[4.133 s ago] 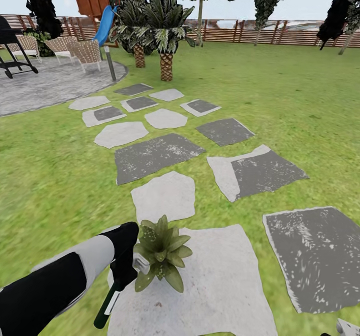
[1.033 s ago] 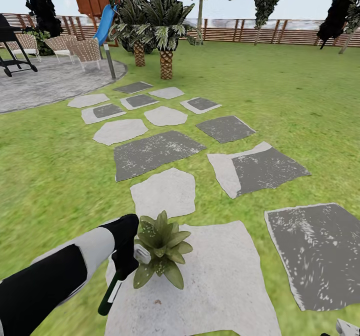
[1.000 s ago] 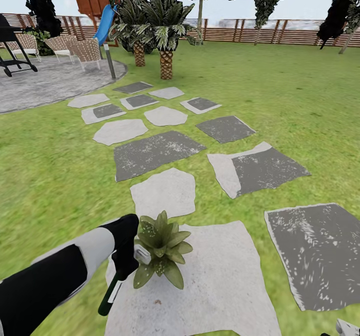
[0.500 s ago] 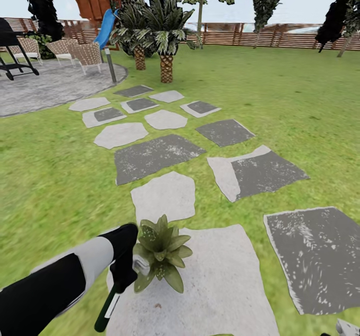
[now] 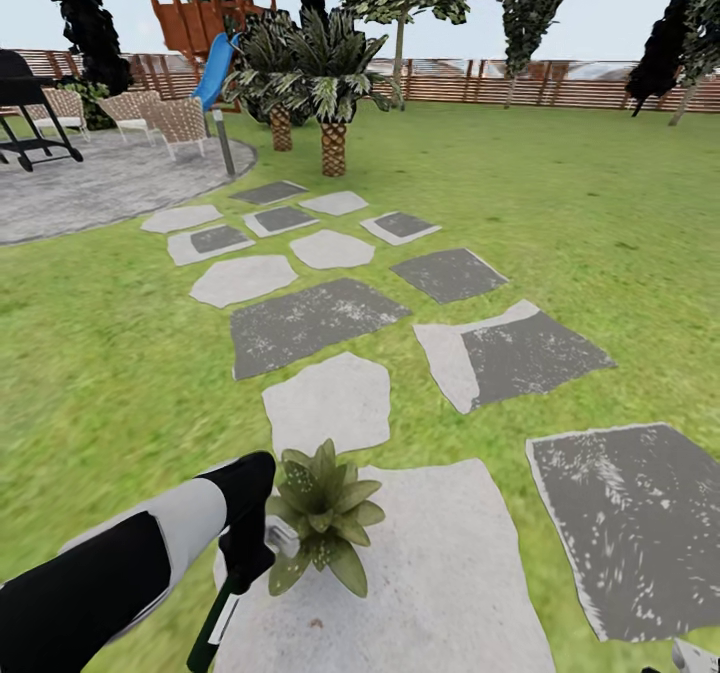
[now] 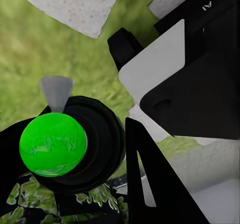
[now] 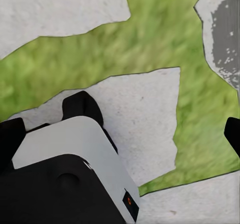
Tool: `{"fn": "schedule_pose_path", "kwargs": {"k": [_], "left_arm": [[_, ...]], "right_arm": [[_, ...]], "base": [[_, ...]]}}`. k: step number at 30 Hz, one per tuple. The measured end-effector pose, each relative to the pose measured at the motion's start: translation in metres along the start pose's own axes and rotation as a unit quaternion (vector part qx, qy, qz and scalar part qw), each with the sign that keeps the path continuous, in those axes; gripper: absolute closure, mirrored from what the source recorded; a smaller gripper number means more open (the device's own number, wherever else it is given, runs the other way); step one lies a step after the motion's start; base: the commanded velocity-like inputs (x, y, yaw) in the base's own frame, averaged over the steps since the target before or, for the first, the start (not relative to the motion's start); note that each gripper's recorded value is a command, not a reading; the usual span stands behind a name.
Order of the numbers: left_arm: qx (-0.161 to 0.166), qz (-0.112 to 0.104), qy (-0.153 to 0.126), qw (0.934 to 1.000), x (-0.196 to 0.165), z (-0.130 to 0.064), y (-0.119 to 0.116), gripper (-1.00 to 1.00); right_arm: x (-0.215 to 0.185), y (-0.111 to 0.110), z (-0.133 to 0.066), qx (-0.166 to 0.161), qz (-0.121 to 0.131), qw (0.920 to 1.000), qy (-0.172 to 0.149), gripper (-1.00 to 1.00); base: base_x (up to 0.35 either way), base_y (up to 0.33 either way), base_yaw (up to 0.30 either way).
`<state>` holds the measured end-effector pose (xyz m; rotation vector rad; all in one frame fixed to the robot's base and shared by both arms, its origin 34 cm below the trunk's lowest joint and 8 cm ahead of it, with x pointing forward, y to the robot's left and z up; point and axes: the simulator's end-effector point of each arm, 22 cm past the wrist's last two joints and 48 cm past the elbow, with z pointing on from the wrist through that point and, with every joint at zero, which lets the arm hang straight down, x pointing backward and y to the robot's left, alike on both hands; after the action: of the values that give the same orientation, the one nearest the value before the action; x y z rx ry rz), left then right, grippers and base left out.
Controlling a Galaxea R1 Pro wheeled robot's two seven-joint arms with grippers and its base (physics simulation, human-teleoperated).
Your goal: Pick up the pesticide atomizer in the garden and spray insectifuge to fully cover both potted plants in the garden.
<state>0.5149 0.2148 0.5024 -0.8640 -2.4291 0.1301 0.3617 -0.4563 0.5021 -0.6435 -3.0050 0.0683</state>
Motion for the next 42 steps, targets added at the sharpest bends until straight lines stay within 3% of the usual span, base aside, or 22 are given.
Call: {"fn": "schedule_pose_path", "kwargs": {"k": [8,19,33,42], "left_arm": [[0.023,-0.007,-0.017,0.9996,-0.008,-0.004,-0.012,1.00],[0.094,-0.036,-0.065,0.9928,-0.027,-0.013,-0.038,1.00],[0.100,-0.038,-0.066,0.9921,-0.027,-0.012,-0.040,1.00],[0.103,-0.037,-0.063,0.9920,-0.029,-0.009,-0.042,1.00]], "right_arm": [[-0.002,-0.001,-0.002,0.000,0.000,1.0000,-0.003,-1.00],[-0.002,0.001,-0.003,-0.002,-0.001,1.0000,-0.005,-1.00],[-0.002,0.001,-0.002,0.000,-0.002,1.0000,-0.003,-1.00],[0.000,0.000,0.000,0.001,-0.002,1.0000,0.001,-1.00]], "base": [[0.000,0.000,0.000],[-0.111,-0.065,0.001],[-0.146,-0.061,0.093],[0.012,-0.278,0.172]]}}
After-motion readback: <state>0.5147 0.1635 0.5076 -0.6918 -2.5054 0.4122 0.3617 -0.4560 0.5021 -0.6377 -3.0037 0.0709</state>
